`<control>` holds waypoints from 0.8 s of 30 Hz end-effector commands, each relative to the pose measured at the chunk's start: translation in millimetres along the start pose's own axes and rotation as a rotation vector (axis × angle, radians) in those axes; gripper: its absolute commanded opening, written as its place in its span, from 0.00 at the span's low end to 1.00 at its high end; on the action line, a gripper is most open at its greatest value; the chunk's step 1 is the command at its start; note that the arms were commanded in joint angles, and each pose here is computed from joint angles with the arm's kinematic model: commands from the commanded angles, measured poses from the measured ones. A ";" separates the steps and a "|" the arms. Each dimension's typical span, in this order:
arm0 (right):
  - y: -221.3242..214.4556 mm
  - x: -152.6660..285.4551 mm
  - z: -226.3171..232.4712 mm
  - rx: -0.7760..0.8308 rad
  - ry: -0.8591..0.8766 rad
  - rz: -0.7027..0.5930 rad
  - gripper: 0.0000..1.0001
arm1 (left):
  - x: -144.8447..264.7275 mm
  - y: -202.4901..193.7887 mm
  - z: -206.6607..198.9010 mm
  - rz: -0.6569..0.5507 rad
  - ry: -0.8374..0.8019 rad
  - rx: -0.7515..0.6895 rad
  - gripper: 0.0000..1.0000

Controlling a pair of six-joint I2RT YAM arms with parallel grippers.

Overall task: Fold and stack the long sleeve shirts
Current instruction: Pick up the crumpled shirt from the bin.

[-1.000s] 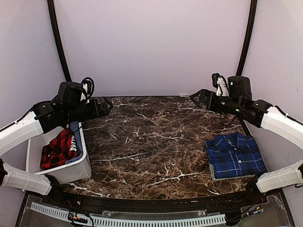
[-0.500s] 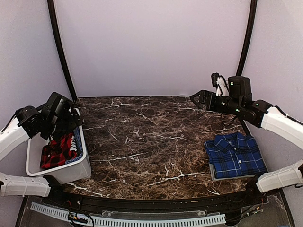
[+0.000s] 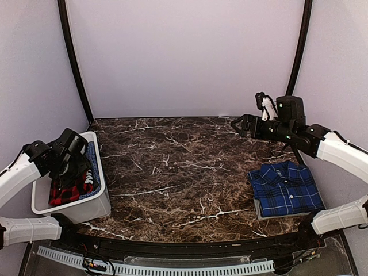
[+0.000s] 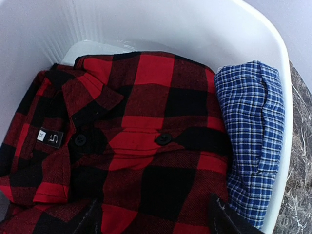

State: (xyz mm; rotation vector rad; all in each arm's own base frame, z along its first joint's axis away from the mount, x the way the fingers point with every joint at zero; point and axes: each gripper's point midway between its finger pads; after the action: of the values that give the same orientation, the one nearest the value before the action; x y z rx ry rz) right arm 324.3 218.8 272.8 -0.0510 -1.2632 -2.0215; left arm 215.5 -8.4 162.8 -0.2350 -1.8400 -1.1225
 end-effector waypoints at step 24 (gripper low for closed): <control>15.3 6.9 17.0 0.015 0.050 -0.032 0.99 | 40.0 71.8 -37.7 -0.236 -0.180 -0.073 0.00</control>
State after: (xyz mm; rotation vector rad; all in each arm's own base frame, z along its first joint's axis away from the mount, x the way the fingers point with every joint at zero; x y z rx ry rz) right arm 321.4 218.9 272.2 -0.0479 -1.2567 -2.0152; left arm 247.2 -14.9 186.4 -0.2393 -1.9621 -1.2350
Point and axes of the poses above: each gripper's point midway between its finger pads, its own x axis back along the fingers, its own z axis along the line the jaws close on, y = z × x, and after that the axes turned 8 degrees about -x, right-handed
